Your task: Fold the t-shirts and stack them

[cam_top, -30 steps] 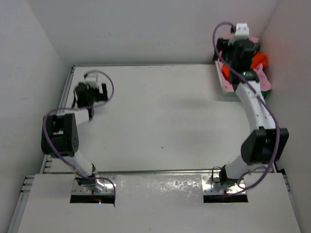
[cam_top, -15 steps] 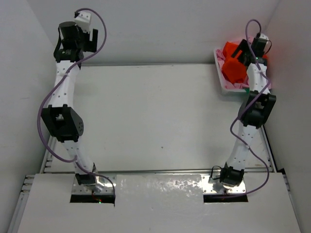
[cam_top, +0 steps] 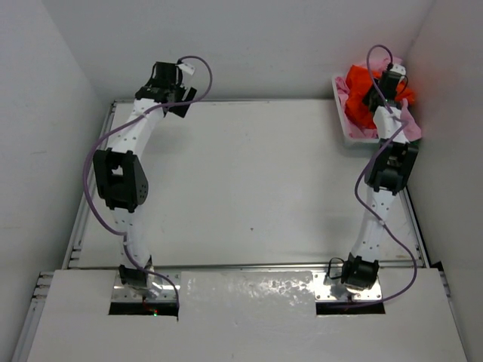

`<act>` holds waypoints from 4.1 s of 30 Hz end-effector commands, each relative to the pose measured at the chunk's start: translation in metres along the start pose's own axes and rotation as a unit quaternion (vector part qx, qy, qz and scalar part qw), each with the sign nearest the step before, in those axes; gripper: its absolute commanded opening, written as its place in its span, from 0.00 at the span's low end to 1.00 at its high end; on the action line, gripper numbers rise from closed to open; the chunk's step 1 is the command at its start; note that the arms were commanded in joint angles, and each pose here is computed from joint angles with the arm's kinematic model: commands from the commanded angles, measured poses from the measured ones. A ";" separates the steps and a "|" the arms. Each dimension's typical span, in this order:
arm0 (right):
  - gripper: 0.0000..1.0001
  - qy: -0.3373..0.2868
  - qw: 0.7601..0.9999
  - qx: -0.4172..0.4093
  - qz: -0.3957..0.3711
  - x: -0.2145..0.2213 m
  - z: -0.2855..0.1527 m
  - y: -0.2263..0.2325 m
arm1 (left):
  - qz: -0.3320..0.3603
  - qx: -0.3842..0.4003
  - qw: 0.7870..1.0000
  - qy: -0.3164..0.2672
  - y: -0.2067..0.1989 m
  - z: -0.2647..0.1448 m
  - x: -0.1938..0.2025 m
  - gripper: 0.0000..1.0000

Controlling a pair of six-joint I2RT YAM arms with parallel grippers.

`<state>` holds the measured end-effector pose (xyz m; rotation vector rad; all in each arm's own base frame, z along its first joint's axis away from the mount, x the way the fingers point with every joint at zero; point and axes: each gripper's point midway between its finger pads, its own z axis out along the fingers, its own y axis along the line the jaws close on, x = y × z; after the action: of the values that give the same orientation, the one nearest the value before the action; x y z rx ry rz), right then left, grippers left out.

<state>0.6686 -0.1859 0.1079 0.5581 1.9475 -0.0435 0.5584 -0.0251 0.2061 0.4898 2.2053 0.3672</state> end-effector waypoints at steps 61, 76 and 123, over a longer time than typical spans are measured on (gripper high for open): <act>0.80 0.269 0.914 -0.244 -0.184 0.195 -0.249 0.248 | 0.073 0.318 0.942 0.083 -0.109 -0.119 0.148 0.63; 0.37 0.280 0.919 -0.197 -0.196 0.239 -0.235 0.209 | 0.127 0.391 0.889 0.200 -0.175 -0.171 0.248 0.63; 0.00 0.162 0.919 -0.359 0.023 0.089 -0.166 0.316 | -0.042 0.066 0.990 -0.115 0.021 -0.090 -0.003 0.00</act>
<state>0.5086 0.1730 0.0181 0.1483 2.5056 0.7291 0.3996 -0.0296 0.1570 0.6441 2.4369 0.0025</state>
